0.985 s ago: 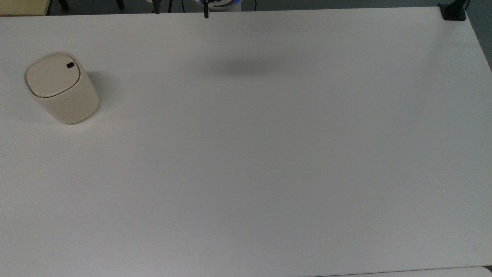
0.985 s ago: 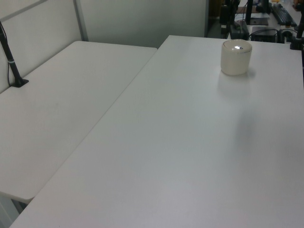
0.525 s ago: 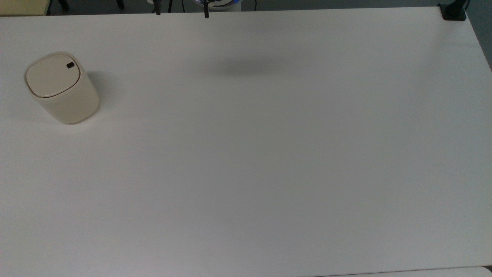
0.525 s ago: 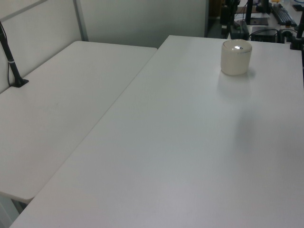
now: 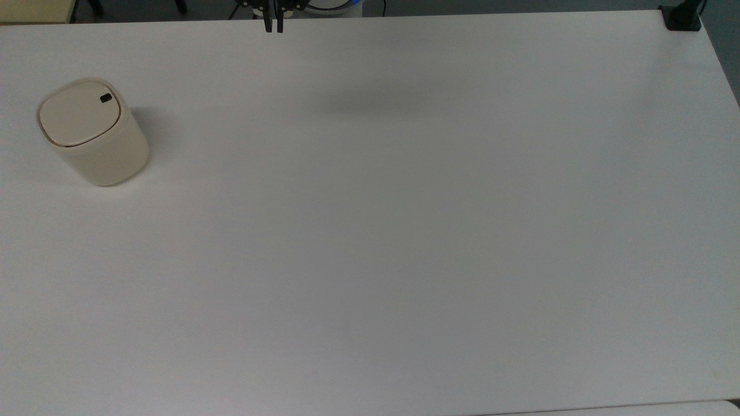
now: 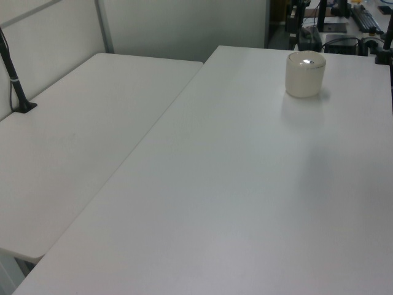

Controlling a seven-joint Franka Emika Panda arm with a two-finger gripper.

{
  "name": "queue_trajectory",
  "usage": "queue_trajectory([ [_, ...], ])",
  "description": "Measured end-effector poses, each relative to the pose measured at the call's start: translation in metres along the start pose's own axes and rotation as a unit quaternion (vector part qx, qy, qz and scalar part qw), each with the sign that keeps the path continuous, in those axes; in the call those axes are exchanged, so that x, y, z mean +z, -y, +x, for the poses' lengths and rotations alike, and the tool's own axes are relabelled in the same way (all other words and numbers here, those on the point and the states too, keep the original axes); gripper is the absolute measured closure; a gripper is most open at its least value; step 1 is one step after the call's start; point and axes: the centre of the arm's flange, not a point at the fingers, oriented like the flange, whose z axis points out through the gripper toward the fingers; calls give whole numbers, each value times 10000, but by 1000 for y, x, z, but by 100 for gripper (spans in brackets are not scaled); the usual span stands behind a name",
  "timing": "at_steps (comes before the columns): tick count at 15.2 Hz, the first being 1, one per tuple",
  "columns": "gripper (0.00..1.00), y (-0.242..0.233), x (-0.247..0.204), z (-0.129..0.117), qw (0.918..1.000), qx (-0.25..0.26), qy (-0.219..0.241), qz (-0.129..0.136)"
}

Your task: Open the trash bin

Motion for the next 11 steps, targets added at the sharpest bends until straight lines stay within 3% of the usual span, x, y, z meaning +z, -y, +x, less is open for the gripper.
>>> queue_trajectory([
  [2, 99, -14, 1, -1, 9999, 128, 6, -3],
  [11, 99, -155, 39, -9, 9905, 1362, 185, -28],
])
